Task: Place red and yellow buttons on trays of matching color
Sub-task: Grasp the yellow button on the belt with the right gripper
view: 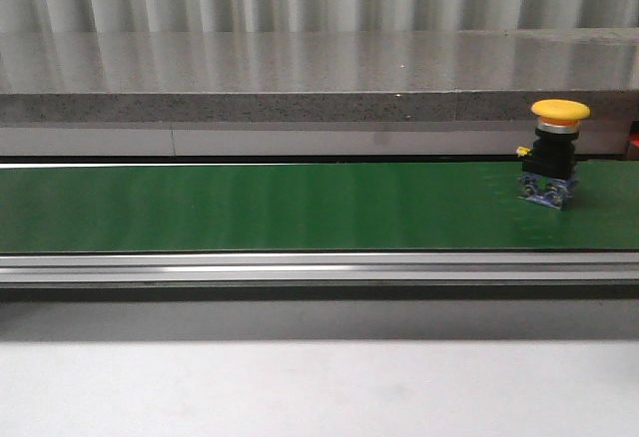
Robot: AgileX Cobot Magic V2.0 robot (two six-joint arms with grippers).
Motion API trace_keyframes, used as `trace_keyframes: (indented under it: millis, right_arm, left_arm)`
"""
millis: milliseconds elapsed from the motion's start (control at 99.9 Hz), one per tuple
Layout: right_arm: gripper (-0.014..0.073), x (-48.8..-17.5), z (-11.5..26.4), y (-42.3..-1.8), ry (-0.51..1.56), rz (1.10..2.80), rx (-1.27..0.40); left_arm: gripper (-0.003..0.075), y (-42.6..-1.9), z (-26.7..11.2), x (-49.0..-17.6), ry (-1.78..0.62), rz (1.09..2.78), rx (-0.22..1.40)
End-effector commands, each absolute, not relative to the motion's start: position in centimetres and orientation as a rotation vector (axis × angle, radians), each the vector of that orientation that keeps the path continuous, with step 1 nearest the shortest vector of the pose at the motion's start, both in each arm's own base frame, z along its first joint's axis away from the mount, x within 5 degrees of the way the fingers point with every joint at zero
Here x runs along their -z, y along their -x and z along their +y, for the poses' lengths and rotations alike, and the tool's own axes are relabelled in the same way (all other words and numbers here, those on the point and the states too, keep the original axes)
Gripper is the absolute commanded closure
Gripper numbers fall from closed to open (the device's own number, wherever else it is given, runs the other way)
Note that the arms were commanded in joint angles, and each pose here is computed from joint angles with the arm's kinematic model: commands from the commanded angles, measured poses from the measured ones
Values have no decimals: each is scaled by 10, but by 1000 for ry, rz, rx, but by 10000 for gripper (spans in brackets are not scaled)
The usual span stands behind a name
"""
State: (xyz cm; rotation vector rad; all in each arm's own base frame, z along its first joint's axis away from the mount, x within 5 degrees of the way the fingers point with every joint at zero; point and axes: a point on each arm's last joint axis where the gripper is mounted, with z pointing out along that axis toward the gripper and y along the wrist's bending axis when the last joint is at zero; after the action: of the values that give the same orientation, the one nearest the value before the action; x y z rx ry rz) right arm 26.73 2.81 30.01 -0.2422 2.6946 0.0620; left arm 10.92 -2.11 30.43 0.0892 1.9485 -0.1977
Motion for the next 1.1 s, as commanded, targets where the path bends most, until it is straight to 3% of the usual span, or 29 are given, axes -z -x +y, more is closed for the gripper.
trace_keyframes:
  millis: [0,470,590,781,1091]
  right_arm:
    - [42,-313,37,-272,291,2610,-76]
    - [48,-299,54,-325,329,2592,-87]
    - [147,-290,55,-332,329,2614,-86]
    - [428,-287,55,-332,318,2638,-90]
    - [452,-310,14,-311,140,2687,-62]
  left_arm:
    - [740,-111,-22,-319,-93,1845,212]
    - [740,-111,-22,-319,-93,1845,212]
    - [740,-111,-22,-319,-93,1845,212]
    - [740,-111,-22,-319,-93,1845,212]
    - [740,-111,-22,-319,-93,1845,212]
